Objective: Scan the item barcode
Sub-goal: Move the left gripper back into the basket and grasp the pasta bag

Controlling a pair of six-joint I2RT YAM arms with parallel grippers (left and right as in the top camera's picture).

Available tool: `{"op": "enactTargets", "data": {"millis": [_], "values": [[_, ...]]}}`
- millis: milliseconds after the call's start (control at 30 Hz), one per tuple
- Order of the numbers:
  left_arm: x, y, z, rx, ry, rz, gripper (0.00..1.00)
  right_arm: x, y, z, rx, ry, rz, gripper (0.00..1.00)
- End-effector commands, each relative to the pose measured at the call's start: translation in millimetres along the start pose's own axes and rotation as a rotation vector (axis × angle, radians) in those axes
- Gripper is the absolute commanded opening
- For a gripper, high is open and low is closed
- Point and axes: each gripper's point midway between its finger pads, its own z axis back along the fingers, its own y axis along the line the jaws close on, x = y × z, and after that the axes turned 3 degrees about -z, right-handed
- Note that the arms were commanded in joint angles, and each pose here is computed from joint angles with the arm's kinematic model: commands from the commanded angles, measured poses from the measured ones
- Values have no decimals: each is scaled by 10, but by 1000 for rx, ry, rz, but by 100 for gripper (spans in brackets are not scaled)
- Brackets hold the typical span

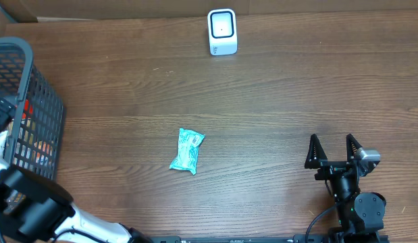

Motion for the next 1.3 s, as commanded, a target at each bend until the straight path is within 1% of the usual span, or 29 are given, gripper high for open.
{"op": "enactTargets", "data": {"millis": [0, 67, 233, 333, 567, 633, 867, 900, 933, 1000, 1067, 1133, 1167, 1200, 1267], "values": [[-180, 110, -361, 34, 109, -20, 100, -23, -7, -2, -2, -1, 0, 100], [-273, 140, -533, 47, 163, -27, 100, -23, -7, -2, -2, -1, 0, 100], [-394, 242, -790, 102, 230, -34, 100, -23, -7, -2, -2, -1, 0, 100], [-386, 313, -877, 143, 231, -39, 100, -23, -7, -2, -2, -1, 0, 100], [-333, 311, -1029, 133, 212, -113, 100, -23, -7, -2, -1, -1, 0, 100], [-370, 318, -1102, 131, 224, -147, 100, -23, -7, -2, -2, -1, 0, 100], [-500, 334, -1300, 130, 275, -150, 99, -23, -7, -2, -2, -1, 0, 100], [-527, 336, -1327, 130, 286, -151, 94, -23, -7, -2, -1, -1, 0, 100], [-543, 337, -1348, 130, 293, -151, 87, -23, -7, -2, -1, -1, 0, 100], [-548, 338, -1363, 130, 295, -151, 61, -23, -7, -2, -1, -1, 0, 100], [-512, 340, -1332, 131, 282, -149, 32, -23, -7, -2, -2, -1, 0, 100], [-484, 336, -1294, 130, 277, -148, 13, -23, -7, -2, -2, -1, 0, 100], [-471, 330, -1271, 127, 278, -148, 6, -23, -7, -2, -2, -1, 0, 100], [-457, 327, -1247, 126, 278, -147, 4, -23, -7, -2, -2, -1, 0, 100], [-422, 311, -1187, 119, 278, -143, 4, -23, -7, -2, -2, -1, 0, 100]]}}
